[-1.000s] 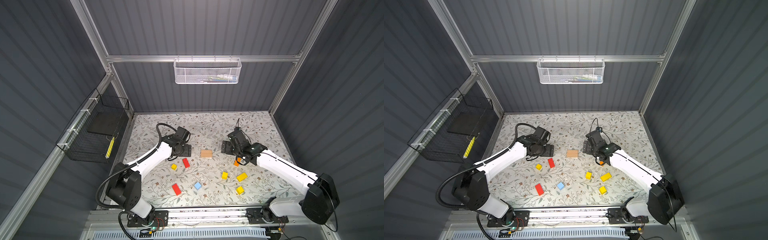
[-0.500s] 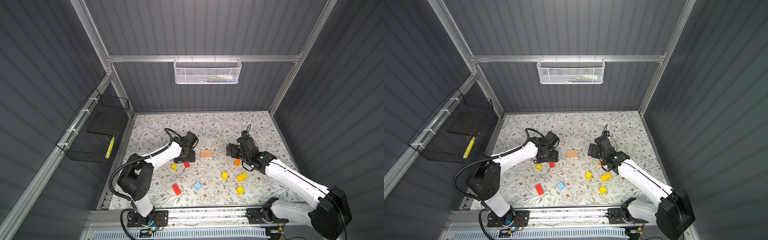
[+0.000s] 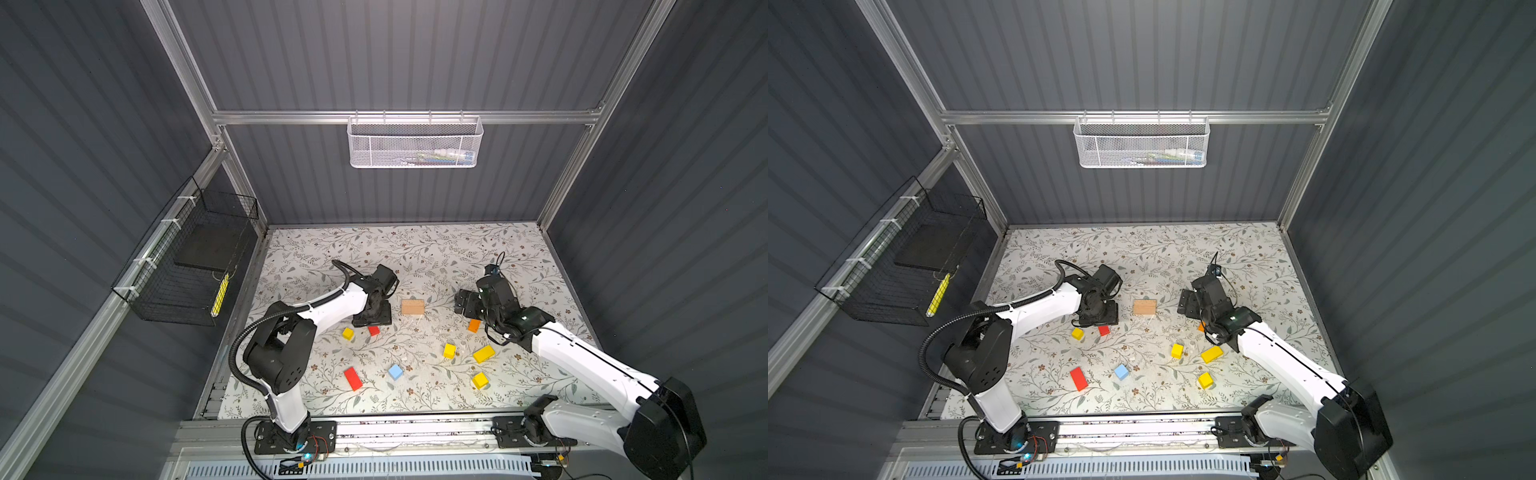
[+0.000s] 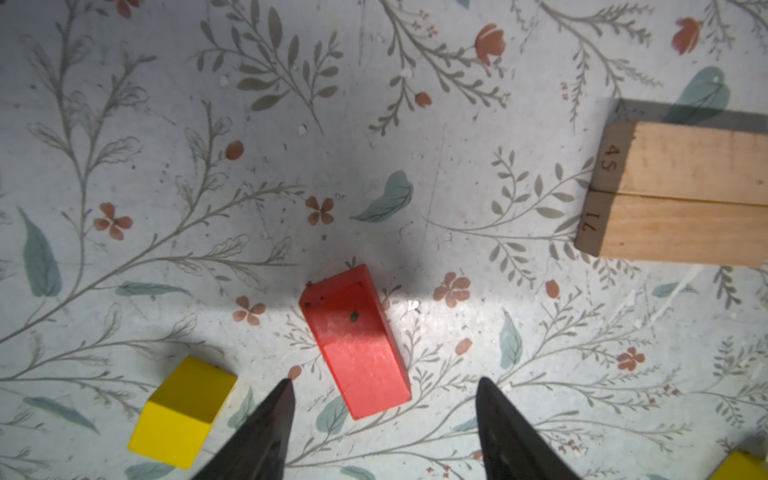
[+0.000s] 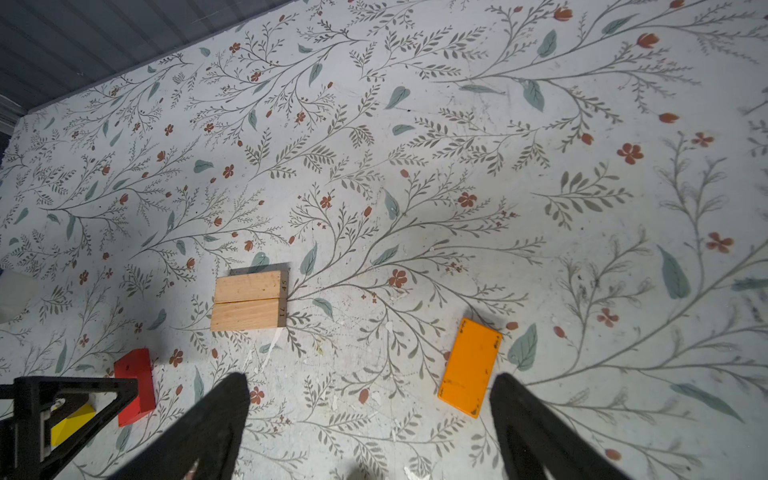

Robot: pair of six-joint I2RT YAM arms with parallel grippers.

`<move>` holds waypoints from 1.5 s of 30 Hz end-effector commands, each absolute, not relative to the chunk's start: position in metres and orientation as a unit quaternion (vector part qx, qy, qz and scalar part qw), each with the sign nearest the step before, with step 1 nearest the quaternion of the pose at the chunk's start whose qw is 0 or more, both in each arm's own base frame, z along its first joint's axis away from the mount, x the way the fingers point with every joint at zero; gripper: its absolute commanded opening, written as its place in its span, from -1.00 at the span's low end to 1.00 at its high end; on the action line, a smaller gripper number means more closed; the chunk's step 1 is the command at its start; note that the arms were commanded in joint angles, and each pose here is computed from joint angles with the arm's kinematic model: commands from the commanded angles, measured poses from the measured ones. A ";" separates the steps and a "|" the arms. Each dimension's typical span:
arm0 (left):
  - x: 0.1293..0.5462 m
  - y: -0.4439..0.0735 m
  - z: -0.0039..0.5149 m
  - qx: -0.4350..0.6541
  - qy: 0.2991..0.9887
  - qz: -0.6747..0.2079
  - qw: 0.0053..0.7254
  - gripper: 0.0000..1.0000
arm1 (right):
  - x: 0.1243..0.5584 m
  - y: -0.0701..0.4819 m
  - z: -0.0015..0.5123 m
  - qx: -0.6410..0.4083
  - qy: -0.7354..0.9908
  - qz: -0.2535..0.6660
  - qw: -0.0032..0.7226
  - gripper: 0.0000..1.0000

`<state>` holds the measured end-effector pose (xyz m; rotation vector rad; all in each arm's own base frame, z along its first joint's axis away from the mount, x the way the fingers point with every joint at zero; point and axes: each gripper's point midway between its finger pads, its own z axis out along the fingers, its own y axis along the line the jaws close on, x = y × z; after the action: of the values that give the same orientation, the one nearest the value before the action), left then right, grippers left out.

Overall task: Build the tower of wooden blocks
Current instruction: 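Lower the left gripper and close it on the red block, then lift the red block and carry it over the wooden stack with the left gripper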

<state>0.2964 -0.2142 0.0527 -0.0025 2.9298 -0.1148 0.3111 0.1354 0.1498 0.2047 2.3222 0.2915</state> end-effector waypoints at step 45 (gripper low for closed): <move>0.290 -0.204 0.019 -0.009 0.997 0.003 0.073 -0.79 | 0.312 0.141 0.135 0.089 0.922 0.124 0.357 0.80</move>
<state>0.2948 -0.2078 0.0217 -0.0235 2.9835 -0.0147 0.3093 0.1402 0.1314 0.2153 2.3793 0.3102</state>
